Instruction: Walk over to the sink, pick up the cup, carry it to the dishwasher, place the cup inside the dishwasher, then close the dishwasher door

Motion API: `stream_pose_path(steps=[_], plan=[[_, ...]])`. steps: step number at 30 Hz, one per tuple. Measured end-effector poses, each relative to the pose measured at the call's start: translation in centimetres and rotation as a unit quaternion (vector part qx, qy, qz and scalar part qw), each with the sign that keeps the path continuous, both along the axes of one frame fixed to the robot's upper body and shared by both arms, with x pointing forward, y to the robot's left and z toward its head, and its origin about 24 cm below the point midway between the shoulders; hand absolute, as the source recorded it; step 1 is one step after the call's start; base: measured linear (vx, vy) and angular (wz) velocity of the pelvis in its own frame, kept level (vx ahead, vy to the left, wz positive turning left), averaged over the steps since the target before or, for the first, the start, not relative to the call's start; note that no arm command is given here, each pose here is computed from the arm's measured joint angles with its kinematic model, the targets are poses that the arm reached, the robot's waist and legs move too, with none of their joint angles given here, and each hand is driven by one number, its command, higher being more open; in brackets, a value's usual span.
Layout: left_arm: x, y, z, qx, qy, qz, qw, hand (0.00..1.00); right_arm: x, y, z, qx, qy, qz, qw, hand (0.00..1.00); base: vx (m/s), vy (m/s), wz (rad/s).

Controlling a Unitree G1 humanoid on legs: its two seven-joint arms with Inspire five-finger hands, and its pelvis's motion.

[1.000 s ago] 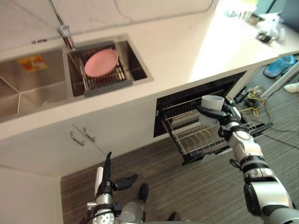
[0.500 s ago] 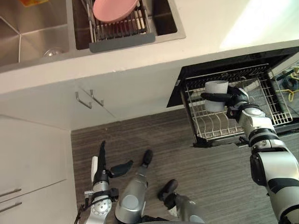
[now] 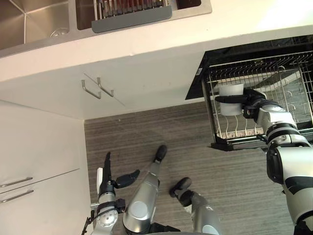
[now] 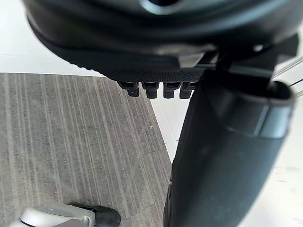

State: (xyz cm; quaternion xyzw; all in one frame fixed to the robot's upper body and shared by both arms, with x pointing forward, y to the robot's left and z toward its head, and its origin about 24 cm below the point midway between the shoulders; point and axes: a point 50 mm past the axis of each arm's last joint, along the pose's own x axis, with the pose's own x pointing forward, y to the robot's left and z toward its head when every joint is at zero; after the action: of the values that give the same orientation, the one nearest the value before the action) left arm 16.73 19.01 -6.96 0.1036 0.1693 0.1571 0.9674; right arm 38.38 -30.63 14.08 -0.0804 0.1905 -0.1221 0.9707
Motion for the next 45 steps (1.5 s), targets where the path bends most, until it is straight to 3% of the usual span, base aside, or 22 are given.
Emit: stream_pose_path(steps=[2, 3, 18, 28, 31, 36, 38, 42, 45], plan=[[0.0, 0.0, 0.0, -0.012, -0.001, 0.009, 1.0, 1.0, 0.0, 0.0, 0.1, -0.003, 0.001, 0.003, 1.0, 0.0, -0.01, -0.077, -0.01], [0.0, 0.0, 0.0, -0.012, -0.002, 0.009, 1.0, 1.0, 0.0, 0.0, 0.1, -0.008, 0.003, 0.004, 1.0, 1.0, -0.01, -0.086, 0.04], [0.2, -0.2, 0.2, -0.034, -0.014, 0.03, 0.999, 1.0, 1.8, 2.2, 4.5, 0.0, -0.078, 0.048, 0.996, 1.0, -0.03, -0.059, 0.02], [-0.4, -0.1, 0.1, -0.037, -0.013, 0.047, 0.998, 1.0, 1.0, 2.2, 4.3, 0.02, -0.136, 0.064, 0.988, 1.0, -0.02, -0.064, -0.03], [-1.1, 0.5, -0.3, -0.03, 0.005, 0.057, 0.998, 1.0, -0.4, 1.9, 2.8, 0.05, -0.164, 0.071, 0.983, 1.0, 0.01, -0.019, -0.07], [-4.6, 2.5, -2.7, -0.005, 0.081, 0.106, 0.991, 1.0, -6.4, 2.5, -4.0, 0.131, -0.223, 0.036, 0.965, 1.0, 0.05, -0.002, -0.33], [-7.0, 3.4, -3.9, -0.006, 0.125, 0.146, 0.981, 1.0, -10.7, 4.5, -7.8, 0.175, -0.235, 0.017, 0.956, 1.0, 0.06, 0.011, -0.44], [-8.7, 3.9, -4.7, -0.001, 0.153, 0.176, 0.972, 1.0, -17.2, 7.2, -12.0, 0.207, -0.212, 0.013, 0.955, 1.0, 0.03, -0.002, -0.42], [-9.5, 4.1, -5.1, 0.016, 0.17, 0.18, 0.969, 1.0, -18.9, 9.8, -13.2, 0.248, -0.2, 0.053, 0.947, 1.0, -0.01, -0.008, -0.29]])
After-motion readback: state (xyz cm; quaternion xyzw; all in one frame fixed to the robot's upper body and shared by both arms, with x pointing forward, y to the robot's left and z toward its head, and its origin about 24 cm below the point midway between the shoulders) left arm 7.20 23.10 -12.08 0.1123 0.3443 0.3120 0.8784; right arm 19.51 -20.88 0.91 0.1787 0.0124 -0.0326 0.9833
